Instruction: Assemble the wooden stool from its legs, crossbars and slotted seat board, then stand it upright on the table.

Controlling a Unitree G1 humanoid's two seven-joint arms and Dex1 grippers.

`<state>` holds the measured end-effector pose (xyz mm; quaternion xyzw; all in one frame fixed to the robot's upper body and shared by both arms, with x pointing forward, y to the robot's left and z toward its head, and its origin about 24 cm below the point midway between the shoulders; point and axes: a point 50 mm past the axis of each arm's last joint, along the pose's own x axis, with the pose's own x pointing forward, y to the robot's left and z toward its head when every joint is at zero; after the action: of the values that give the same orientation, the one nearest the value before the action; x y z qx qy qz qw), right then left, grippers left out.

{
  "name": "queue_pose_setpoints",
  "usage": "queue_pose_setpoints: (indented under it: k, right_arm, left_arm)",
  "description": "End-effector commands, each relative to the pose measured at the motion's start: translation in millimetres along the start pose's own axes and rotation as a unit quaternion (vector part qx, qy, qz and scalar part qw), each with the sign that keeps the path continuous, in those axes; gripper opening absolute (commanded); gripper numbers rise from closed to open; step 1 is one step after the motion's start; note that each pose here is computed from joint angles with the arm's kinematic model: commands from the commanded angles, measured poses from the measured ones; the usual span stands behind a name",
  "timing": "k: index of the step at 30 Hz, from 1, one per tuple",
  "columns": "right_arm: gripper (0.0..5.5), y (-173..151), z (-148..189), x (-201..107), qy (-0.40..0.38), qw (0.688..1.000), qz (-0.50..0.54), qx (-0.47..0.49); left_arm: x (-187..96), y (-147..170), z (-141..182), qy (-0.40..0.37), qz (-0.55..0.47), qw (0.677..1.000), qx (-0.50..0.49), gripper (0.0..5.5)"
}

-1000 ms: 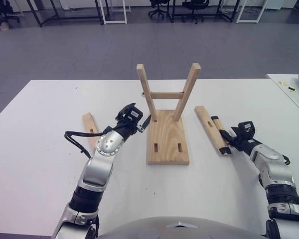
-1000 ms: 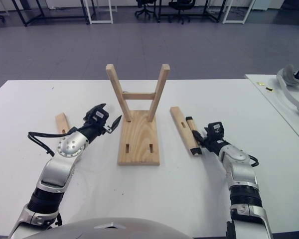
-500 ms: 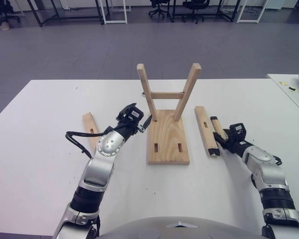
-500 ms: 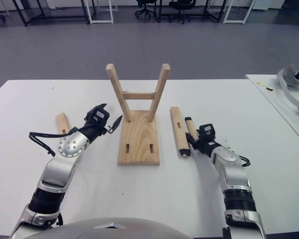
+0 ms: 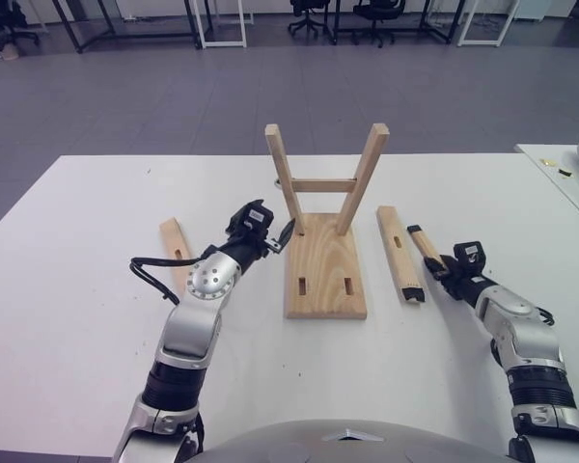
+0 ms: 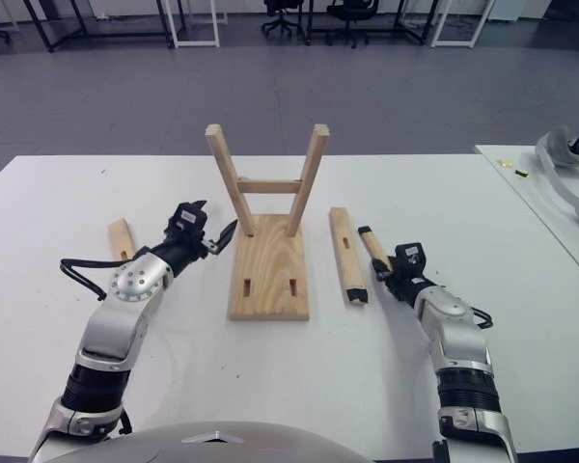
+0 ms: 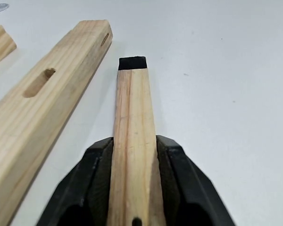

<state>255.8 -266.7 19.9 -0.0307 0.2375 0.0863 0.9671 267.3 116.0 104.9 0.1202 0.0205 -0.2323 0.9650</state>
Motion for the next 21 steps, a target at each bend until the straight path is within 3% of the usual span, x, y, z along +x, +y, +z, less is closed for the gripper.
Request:
queue_pose_setpoints:
  k: [1,3,4,6,9,12,14,17,21]
  right_arm:
    - [1.32,-4.2,8.1,-0.1,-0.013,0.999,-0.035,-0.032]
    - [1.32,-14.9,45.2,-2.0,-0.093,0.991,-0.083,-0.051]
    - [1.32,-13.4,87.1,-7.0,-0.17,0.976,-0.09,-0.097]
    - [1.32,22.7,159.5,-25.7,-0.316,0.925,-0.037,-0.207]
    - [1.32,87.1,222.5,-60.7,-0.471,0.842,0.056,-0.258]
    - [1.32,124.2,239.3,-82.0,-0.517,0.793,0.152,-0.284]
    - [1.32,133.7,238.1,-85.9,-0.518,0.781,0.188,-0.294]
    - [1.32,138.6,232.6,-84.8,-0.503,0.782,0.212,-0.301]
    - [1.32,139.3,227.6,-80.5,-0.487,0.79,0.227,-0.296]
  left_arm:
    - [3.9,3.3,26.4,-0.058,-0.002,0.996,-0.069,3.89]
    - [5.9,6.5,49.3,-0.109,-0.013,0.988,-0.108,3.89]
    - [7.6,11.9,74.7,-0.163,-0.026,0.975,-0.149,3.89]
    - [10.4,21.1,123.9,-0.267,-0.087,0.925,-0.256,3.89]
    - [21.6,24.4,152.5,-0.294,-0.19,0.864,-0.361,3.89]
    - [20.9,30.8,168.6,-0.305,-0.249,0.818,-0.42,3.89]
    - [17.1,34.9,176.6,-0.311,-0.272,0.801,-0.434,3.89]
    - [11.0,35.9,182.4,-0.323,-0.277,0.792,-0.437,3.64]
    - [2.6,35.4,182.8,-0.333,-0.286,0.787,-0.434,2.89]
